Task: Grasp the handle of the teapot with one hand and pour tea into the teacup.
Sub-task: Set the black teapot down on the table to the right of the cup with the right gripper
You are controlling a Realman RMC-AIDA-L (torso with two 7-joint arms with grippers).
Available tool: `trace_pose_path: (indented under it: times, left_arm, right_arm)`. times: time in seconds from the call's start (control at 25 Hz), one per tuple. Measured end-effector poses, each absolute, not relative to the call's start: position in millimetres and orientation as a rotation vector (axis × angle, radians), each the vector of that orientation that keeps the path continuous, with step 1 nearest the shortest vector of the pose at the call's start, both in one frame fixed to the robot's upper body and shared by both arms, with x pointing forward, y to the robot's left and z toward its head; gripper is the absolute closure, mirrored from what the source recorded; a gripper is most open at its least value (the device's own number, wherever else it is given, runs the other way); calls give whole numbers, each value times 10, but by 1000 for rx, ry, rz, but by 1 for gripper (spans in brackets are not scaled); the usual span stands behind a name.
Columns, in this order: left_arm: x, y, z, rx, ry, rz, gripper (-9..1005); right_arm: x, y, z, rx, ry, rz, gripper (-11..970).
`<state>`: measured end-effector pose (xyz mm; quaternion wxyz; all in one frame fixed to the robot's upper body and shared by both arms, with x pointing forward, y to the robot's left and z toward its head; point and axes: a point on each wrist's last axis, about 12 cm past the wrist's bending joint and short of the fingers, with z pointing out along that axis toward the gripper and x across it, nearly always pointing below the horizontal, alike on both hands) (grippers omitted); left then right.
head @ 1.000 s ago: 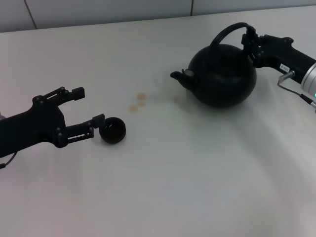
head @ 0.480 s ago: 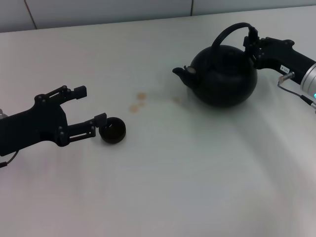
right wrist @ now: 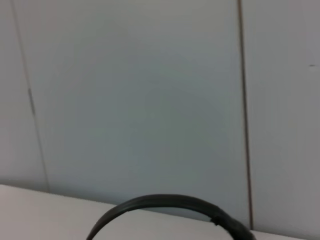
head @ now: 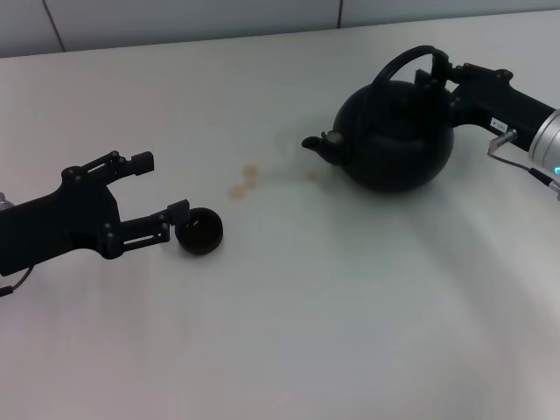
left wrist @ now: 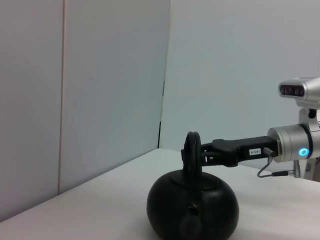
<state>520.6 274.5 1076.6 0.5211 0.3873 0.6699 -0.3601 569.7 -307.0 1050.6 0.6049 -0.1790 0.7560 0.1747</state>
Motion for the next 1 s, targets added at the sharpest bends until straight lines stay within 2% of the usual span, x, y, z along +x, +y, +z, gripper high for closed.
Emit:
trace_pose_path:
  times: [0.08, 0.52, 0.76, 1.0]
  left_arm:
    - [5207, 2746, 10768, 927, 1605, -862, 137]
    - [5216, 2745, 10771, 923, 1604, -859, 137]
    - [5224, 2739, 10777, 922, 1601, -859, 137]
    - [5222, 2739, 10781, 919, 1598, -861, 137]
  right_arm:
    - [5697, -3069, 10508, -417, 1748, 403, 666]
    - [5681, -3133, 10546, -403, 1728, 376, 261]
    - [5600, -3223, 10554, -363, 1703, 376, 260]
    - [5377, -3317, 10544, -335, 1646, 431, 260]
